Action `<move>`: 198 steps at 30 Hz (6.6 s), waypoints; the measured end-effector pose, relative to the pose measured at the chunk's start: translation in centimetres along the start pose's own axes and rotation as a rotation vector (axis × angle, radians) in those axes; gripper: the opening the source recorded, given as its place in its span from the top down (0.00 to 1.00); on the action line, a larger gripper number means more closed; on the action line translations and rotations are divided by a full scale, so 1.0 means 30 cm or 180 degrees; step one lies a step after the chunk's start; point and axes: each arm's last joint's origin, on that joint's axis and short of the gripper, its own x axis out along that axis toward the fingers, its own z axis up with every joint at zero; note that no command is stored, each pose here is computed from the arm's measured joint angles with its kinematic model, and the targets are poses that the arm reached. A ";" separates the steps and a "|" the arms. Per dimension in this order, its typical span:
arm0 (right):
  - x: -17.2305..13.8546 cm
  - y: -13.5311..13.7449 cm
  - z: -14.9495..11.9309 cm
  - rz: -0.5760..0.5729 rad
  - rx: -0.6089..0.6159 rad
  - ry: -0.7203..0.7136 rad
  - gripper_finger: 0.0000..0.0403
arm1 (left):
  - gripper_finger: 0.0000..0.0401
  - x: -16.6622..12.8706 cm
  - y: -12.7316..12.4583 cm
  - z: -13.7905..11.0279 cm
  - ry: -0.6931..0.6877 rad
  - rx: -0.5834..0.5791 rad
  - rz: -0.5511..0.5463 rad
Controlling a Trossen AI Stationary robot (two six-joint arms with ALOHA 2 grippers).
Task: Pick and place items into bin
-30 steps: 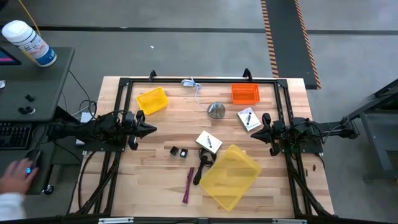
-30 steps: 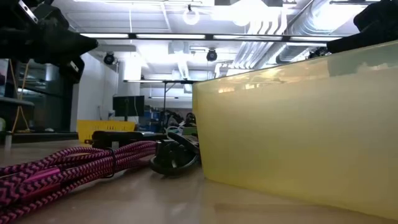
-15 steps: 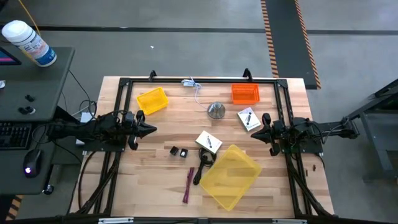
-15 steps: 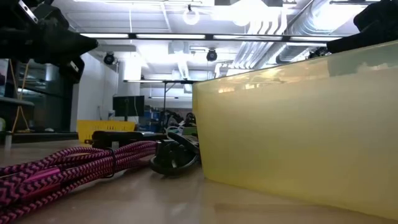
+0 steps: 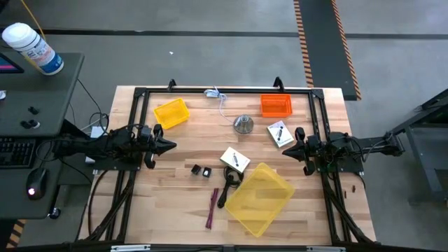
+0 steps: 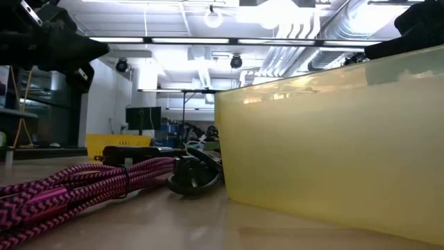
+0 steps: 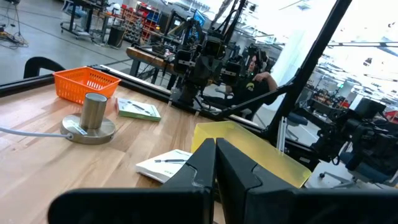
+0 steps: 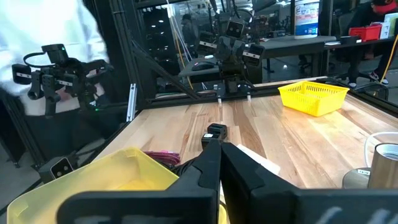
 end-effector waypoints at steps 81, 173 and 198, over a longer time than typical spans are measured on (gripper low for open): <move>-0.060 -0.047 0.143 -0.1614 0.2182 -0.2355 0.99 | 1.00 -0.014 0.011 0.077 -0.1299 -0.1736 0.0656; 0.462 -0.375 -0.040 -0.3289 0.2421 0.4552 0.49 | 1.00 0.143 -0.029 0.152 0.0295 -0.0219 0.1442; 0.477 -0.383 -0.071 -0.3209 0.2252 0.4248 0.99 | 1.00 0.143 -0.028 0.152 0.0290 -0.0212 0.1467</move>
